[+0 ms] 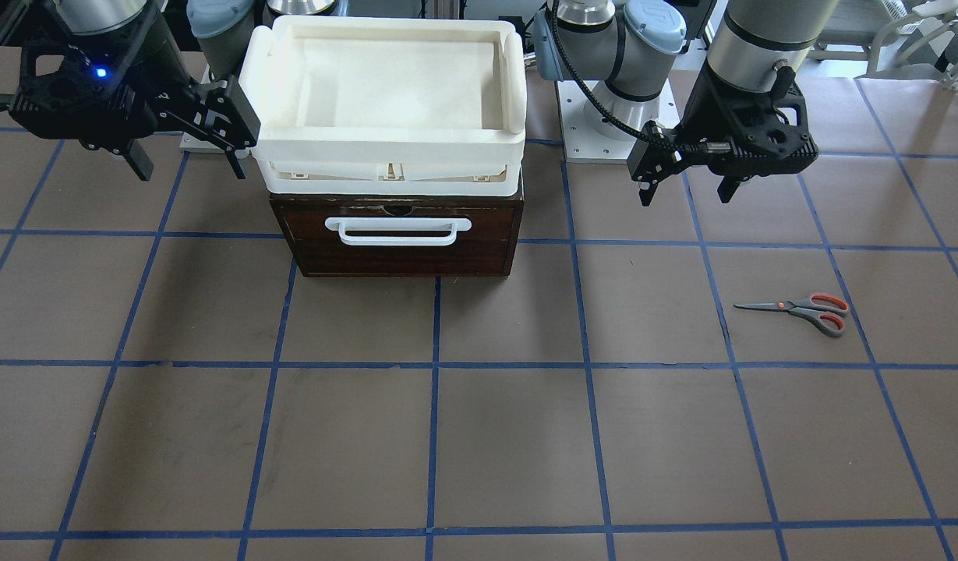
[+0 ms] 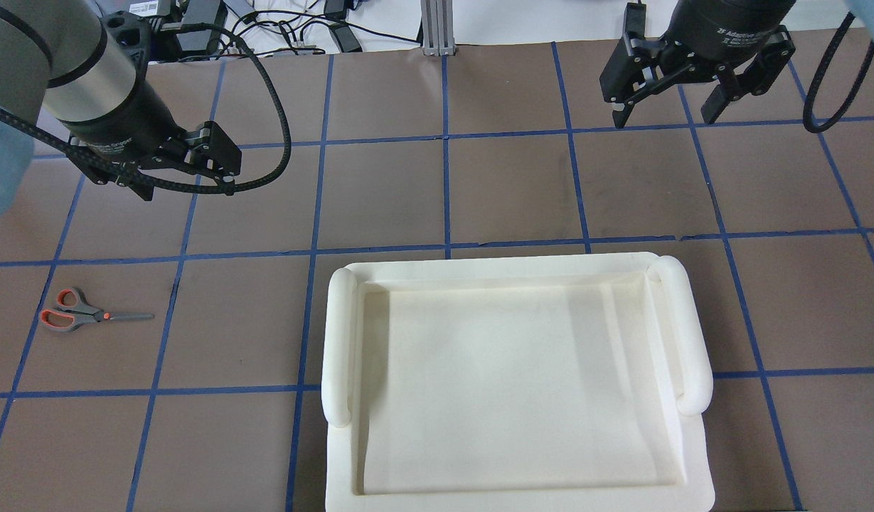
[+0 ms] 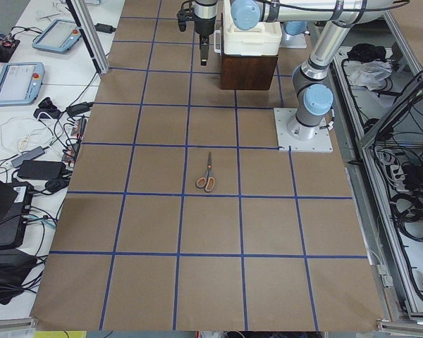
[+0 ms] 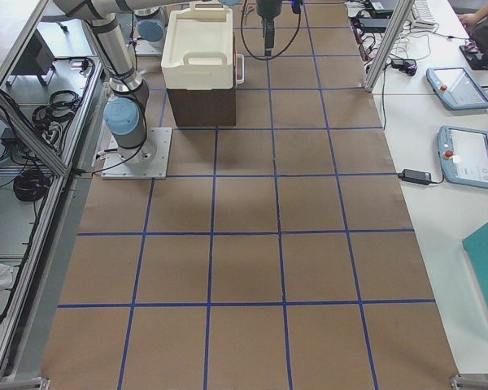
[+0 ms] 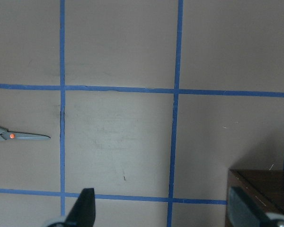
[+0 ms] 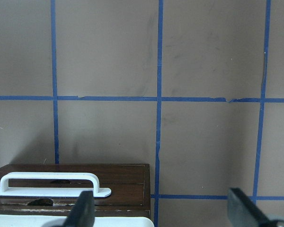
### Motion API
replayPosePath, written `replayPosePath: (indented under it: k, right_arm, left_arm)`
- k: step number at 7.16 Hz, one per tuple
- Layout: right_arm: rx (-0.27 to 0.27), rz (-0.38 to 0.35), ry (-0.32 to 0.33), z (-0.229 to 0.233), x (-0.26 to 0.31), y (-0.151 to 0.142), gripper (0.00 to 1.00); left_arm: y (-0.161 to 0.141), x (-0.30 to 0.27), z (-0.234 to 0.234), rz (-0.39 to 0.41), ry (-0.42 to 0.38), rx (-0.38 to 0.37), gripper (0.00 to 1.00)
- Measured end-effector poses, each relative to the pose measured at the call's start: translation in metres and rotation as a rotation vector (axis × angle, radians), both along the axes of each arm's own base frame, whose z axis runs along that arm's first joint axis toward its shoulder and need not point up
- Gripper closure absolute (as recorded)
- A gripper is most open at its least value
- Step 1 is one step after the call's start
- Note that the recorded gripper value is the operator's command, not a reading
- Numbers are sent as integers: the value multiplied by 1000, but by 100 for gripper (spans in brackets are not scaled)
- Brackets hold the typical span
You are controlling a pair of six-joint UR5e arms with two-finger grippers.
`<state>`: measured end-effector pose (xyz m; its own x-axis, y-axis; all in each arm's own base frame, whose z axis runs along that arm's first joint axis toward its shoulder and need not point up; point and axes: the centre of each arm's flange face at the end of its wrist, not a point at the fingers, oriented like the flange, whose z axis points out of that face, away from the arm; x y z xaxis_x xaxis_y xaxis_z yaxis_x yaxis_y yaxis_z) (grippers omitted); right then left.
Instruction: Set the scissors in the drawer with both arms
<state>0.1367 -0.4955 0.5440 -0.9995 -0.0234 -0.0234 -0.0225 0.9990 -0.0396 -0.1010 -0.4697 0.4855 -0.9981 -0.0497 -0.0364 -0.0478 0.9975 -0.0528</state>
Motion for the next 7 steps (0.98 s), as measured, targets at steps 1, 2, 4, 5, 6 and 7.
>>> replayPosePath:
  k: [1, 2, 4, 5, 6, 7]
  right_arm:
    - [-1, 0, 1, 0, 0, 0, 0]
    - [-5, 0, 3, 1, -1, -1, 0]
    - [-14, -1, -5, 1, -2, -2, 0]
    - [-14, -3, -9, 1, -2, -3, 0]
    - [-14, -4, -9, 0, -2, -4, 0]
    - [-13, -5, -8, 0, -2, -4, 0]
  left_arm:
    - [0, 0, 0, 0, 0, 0, 0]
    - [0, 0, 0, -1, 0, -1, 0]
    - [0, 0, 1, -2, 0, -1, 0]
    - [0, 1, 1, -2, 0, -2, 0]
    - [-1, 4, 0, -15, -1, 0, 0]
    - [-3, 10, -3, -50, -7, 9, 0]
